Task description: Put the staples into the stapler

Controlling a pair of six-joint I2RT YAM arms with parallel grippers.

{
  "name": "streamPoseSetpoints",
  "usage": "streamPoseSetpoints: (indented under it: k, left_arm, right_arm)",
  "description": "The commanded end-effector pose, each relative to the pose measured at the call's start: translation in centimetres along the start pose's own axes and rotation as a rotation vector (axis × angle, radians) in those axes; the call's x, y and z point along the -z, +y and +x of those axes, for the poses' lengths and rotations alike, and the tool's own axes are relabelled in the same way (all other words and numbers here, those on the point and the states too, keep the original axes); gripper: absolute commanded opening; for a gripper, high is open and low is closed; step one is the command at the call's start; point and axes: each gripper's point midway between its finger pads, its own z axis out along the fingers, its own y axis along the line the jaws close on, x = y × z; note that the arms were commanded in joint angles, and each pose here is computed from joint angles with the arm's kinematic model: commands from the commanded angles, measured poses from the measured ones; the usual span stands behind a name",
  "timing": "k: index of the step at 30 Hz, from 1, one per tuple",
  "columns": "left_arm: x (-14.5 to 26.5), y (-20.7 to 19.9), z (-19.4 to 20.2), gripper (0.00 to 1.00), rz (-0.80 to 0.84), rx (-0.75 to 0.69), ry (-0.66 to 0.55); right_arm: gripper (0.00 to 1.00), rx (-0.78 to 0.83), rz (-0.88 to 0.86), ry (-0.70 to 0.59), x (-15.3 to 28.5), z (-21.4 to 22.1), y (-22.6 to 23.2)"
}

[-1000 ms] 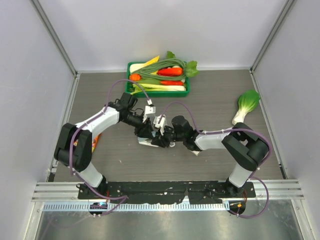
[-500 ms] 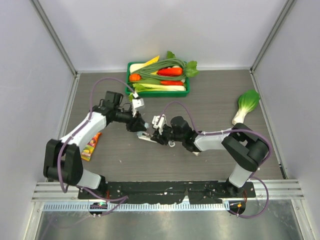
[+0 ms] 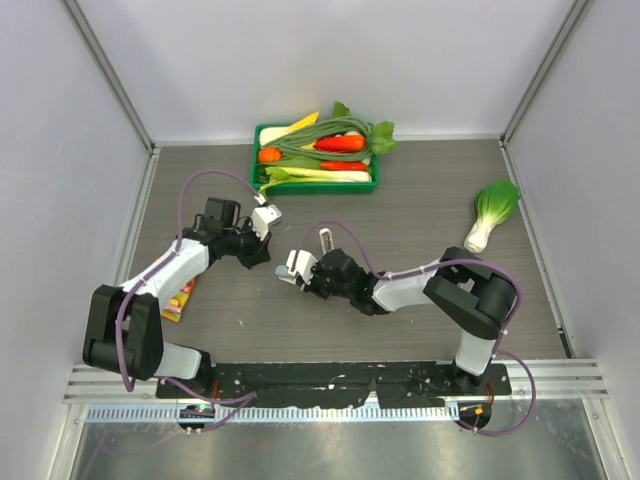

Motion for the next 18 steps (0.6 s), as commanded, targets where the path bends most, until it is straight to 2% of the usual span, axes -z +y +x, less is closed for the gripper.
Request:
streamPoseSetpoints:
  k: [1, 3, 5, 6, 9, 12, 14, 18]
  left_arm:
    - [0.0, 1.3, -1.1, 0.00, -0.052, -0.005, -0.033]
    - [0.4, 0.1, -1.4, 0.02, 0.008, -0.019, -0.036]
    - [1.0, -2.4, -3.1, 0.13, 0.143, -0.054, -0.089]
    - [1.4, -3.6, -3.4, 0.37, 0.193, -0.072, -0.101]
    - [1.2, -6.2, -3.7, 0.61, 0.316, -0.192, -0.138]
    - [0.1, -7.7, -3.8, 0.68, 0.407, -0.260, -0.131]
    - [-0.6, -8.3, -3.7, 0.72, 0.453, -0.253, -0.110]
    - [-2.6, -8.8, -3.4, 0.73, 0.507, -0.265, -0.054]
  right_arm:
    - [0.01, 0.071, -0.016, 0.050, -0.6, 0.7, 1.0]
    - [0.01, 0.078, -0.013, 0.051, -0.7, 0.6, 1.2]
    - [0.01, 0.078, -0.005, 0.049, -0.6, 0.6, 0.9]
    - [0.01, 0.082, -0.010, 0.040, -0.6, 0.4, 1.1]
    - [0.01, 0.091, -0.039, 0.017, -0.5, -0.1, 1.5]
    - [0.01, 0.097, -0.058, -0.004, -0.3, -0.6, 1.5]
    - [0.01, 0.092, -0.074, -0.025, 0.1, -1.3, 1.4]
    - [0.01, 0.071, -0.099, -0.047, 0.6, -1.7, 1.1]
